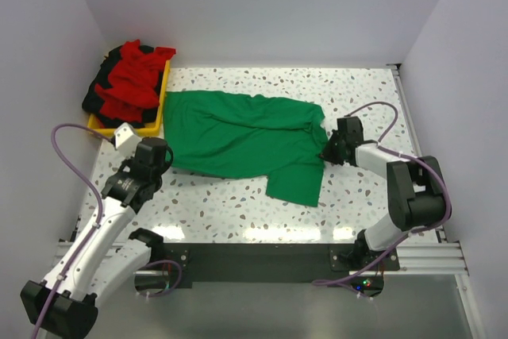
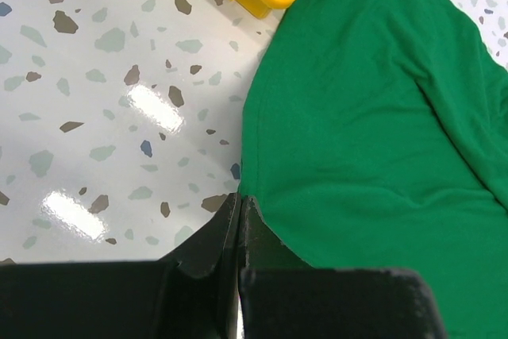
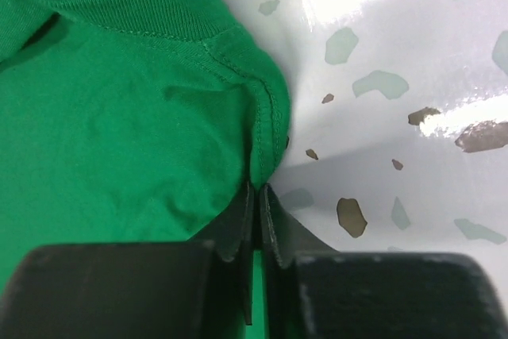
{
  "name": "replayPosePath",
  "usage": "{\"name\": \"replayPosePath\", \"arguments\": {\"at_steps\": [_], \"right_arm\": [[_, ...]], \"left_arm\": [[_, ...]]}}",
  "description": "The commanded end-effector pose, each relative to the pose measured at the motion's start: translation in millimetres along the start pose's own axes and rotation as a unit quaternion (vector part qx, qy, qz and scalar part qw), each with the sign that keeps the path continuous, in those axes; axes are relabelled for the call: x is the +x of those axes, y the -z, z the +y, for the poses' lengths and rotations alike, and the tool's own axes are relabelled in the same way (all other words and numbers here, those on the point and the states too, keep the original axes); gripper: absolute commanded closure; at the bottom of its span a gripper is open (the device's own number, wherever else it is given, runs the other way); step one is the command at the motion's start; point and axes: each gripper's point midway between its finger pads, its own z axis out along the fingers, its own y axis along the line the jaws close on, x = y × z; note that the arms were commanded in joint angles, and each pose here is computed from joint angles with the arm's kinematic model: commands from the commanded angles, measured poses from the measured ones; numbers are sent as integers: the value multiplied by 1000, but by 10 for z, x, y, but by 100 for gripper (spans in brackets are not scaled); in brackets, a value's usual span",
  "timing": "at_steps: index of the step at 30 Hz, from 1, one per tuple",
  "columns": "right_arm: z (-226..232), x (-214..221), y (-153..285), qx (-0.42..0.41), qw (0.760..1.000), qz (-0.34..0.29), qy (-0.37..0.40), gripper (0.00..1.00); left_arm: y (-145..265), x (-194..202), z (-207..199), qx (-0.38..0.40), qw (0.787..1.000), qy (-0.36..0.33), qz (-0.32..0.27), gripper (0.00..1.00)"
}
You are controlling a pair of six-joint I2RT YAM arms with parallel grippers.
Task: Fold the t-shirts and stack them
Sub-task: Flatten the tshirt out
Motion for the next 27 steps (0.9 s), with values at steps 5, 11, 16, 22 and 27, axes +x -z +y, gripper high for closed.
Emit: {"name": "replayPosePath", "arguments": {"at_steps": [5,11,16,22,27], "right_arm": [[263,-284,510,-30,999,-37,1,100],[680,-856,1596,-99,985,-140,8,100],[800,-1176,2545,-118,969,-218,10,100],[861,-1429,3849,-151,934,-323,11,100],[860,-1500,4715,-179,903,-391,15,100]], "left_arm": [[159,-377,-208,38,999,4,-34,100],[548,-962,-371,79,993,12,-89,100],[1057,-1596,-478,121,980,51,-147,100],[1731,-2230,-571,198,954,101,-203,100],[2098,-2528,-624,246,934,121,-231,100]]}}
